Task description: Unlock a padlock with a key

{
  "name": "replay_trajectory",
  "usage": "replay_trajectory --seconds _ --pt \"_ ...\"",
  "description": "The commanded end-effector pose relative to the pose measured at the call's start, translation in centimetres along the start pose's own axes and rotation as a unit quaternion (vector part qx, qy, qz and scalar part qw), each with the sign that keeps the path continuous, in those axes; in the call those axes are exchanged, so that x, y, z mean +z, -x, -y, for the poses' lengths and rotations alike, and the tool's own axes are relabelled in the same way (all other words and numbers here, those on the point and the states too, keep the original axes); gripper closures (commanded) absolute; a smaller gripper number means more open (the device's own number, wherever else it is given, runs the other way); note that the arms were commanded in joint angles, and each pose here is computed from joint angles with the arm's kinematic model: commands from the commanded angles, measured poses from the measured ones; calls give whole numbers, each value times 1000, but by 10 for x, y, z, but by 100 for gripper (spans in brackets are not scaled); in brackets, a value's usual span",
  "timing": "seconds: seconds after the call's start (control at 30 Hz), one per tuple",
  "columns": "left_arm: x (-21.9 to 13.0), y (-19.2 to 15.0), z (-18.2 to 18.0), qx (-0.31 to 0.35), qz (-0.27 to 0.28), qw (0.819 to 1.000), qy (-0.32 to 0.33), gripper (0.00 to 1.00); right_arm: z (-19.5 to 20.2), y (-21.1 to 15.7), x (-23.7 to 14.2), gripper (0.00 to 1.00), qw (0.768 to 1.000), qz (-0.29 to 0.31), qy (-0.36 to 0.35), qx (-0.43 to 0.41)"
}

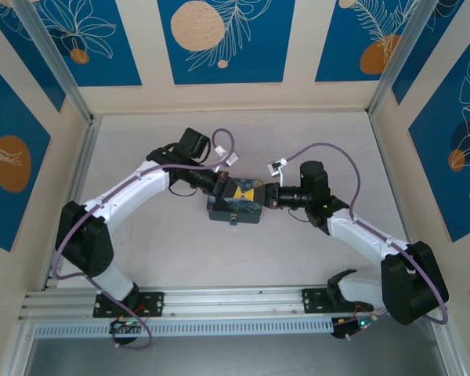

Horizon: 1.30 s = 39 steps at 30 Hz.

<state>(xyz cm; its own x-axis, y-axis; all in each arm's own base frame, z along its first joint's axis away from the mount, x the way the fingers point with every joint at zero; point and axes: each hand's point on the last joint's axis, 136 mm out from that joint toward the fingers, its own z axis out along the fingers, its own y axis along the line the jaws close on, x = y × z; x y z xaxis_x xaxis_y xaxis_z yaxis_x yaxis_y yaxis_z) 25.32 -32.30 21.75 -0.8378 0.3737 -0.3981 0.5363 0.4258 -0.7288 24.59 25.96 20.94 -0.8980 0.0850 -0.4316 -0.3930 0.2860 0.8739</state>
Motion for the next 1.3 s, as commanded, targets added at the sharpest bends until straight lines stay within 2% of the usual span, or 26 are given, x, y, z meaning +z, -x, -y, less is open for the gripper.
replay_trajectory --seconds 0.0,0.07,0.17,0.27,0.37,0.5,0.63,0.77,1.0,1.27 --pt "-6 9 6 8 26 1000 -3 99 -11 -3 -1 100 1000 -5 13 -16" --pt "-8 16 3 -7 48 999 4 78 -7 -3 -3 100 1000 5 -5 -14" --pt "-17 28 1 -35 94 995 14 55 8 -3 -7 100 998 29 -59 -9" --pt "-28 39 -3 -82 143 986 21 40 21 -4 -13 100 993 53 -107 -14" --pt "-34 45 -3 -139 181 974 7 34 28 -1 -20 100 984 85 -154 -30" --pt "-36 47 -12 -238 216 947 -7 31 30 5 -24 100 968 117 -208 -70" --pt "-30 40 -28 -336 227 914 -8 31 16 14 -23 100 948 145 -242 -148" --pt "-24 34 -36 -389 235 891 -2 32 -5 21 -12 100 936 150 -241 -210" --pt "-18 34 -33 -402 228 887 1 42 -31 21 13 100 914 126 -251 -291" --pt "-8 27 -34 -412 223 884 -1 56 -45 25 27 100 865 134 -298 -381"
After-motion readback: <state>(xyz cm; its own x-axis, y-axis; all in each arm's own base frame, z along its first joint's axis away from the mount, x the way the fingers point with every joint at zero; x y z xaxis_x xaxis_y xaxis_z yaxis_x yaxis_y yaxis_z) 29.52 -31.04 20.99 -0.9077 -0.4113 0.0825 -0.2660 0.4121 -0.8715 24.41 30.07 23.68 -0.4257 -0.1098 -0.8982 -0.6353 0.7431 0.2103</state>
